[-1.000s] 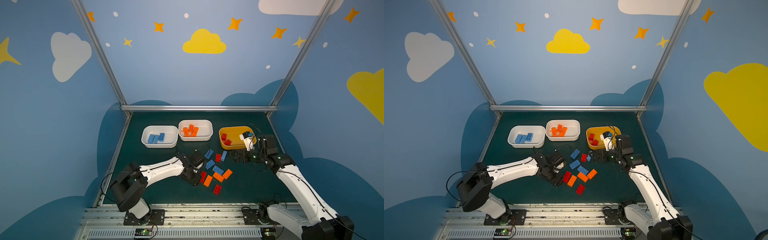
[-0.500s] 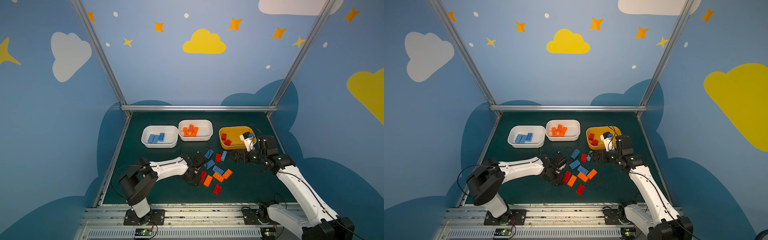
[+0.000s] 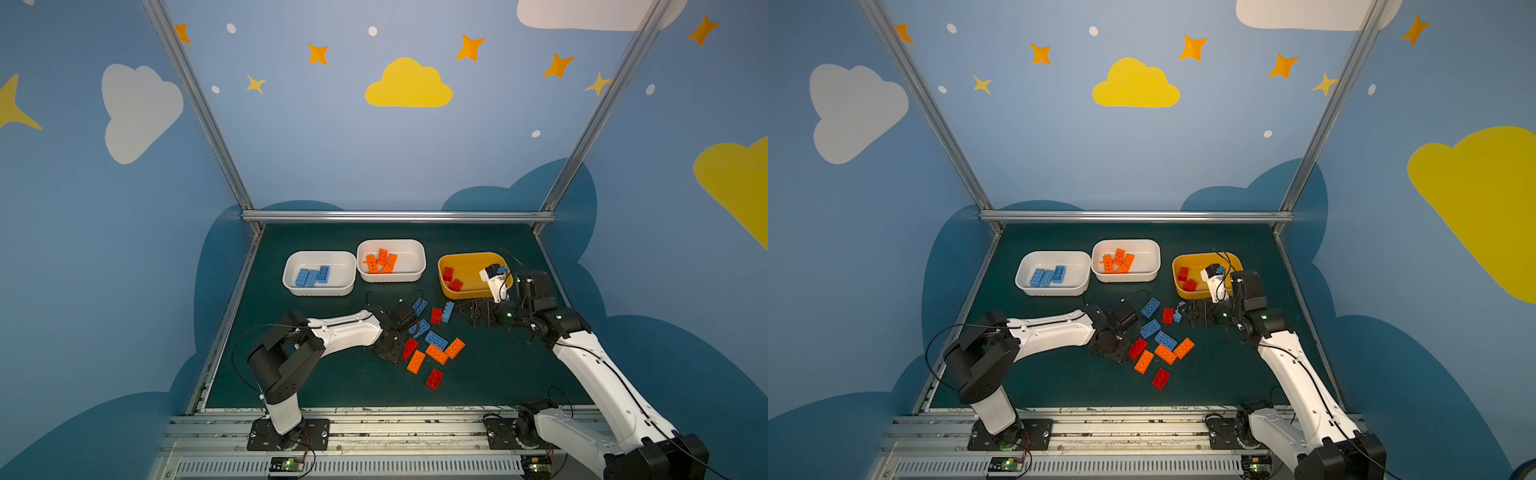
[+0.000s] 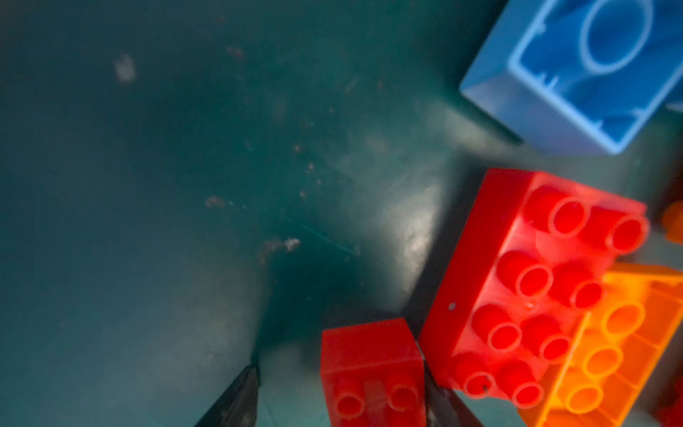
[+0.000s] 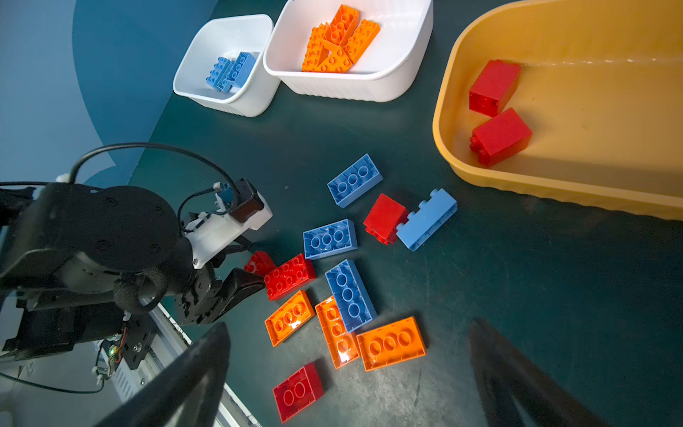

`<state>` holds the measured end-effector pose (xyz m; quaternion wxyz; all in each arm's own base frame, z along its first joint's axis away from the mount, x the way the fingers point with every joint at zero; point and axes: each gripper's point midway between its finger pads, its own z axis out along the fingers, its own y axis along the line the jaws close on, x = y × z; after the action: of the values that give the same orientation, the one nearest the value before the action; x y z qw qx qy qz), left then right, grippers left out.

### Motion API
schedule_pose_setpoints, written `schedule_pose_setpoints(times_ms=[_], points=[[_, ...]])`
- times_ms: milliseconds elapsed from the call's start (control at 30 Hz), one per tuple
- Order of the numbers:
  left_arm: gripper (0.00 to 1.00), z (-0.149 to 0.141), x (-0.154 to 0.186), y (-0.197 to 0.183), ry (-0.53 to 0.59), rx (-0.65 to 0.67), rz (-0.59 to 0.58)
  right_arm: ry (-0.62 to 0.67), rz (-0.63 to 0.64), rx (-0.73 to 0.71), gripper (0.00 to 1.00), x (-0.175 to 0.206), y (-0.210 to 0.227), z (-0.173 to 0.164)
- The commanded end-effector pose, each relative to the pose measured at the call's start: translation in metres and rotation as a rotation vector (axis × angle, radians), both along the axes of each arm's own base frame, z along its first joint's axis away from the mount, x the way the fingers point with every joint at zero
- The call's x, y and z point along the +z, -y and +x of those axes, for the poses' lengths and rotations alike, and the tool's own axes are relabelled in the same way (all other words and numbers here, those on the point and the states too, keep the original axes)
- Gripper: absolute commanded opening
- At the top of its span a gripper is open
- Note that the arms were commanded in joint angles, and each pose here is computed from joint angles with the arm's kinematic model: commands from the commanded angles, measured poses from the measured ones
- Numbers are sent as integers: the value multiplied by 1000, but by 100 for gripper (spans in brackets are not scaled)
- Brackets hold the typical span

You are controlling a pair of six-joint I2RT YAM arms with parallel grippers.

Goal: Sort the legos into containers by color
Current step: Pick up the lego from the middle-left of the table, then place the lego in the container.

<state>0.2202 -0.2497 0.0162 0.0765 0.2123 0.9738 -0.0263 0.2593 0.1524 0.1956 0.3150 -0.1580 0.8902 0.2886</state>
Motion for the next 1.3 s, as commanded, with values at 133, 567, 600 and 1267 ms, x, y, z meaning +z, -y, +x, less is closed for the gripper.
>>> schedule_pose_setpoints(times_ms=[133, 567, 600, 1267], points=[[62, 3, -7, 6, -28, 15, -19, -3, -1, 4, 98, -2, 0, -4], [34, -1, -7, 3, -47, -11, -6, -4, -2, 7, 98, -3, 0, -5], [34, 0, -5, 2, -47, -12, -5, -6, -2, 7, 98, -4, 0, -5], [33, 101, 131, 71, 123, -175, -413, 22, -22, -30, 98, 4, 7, 3]])
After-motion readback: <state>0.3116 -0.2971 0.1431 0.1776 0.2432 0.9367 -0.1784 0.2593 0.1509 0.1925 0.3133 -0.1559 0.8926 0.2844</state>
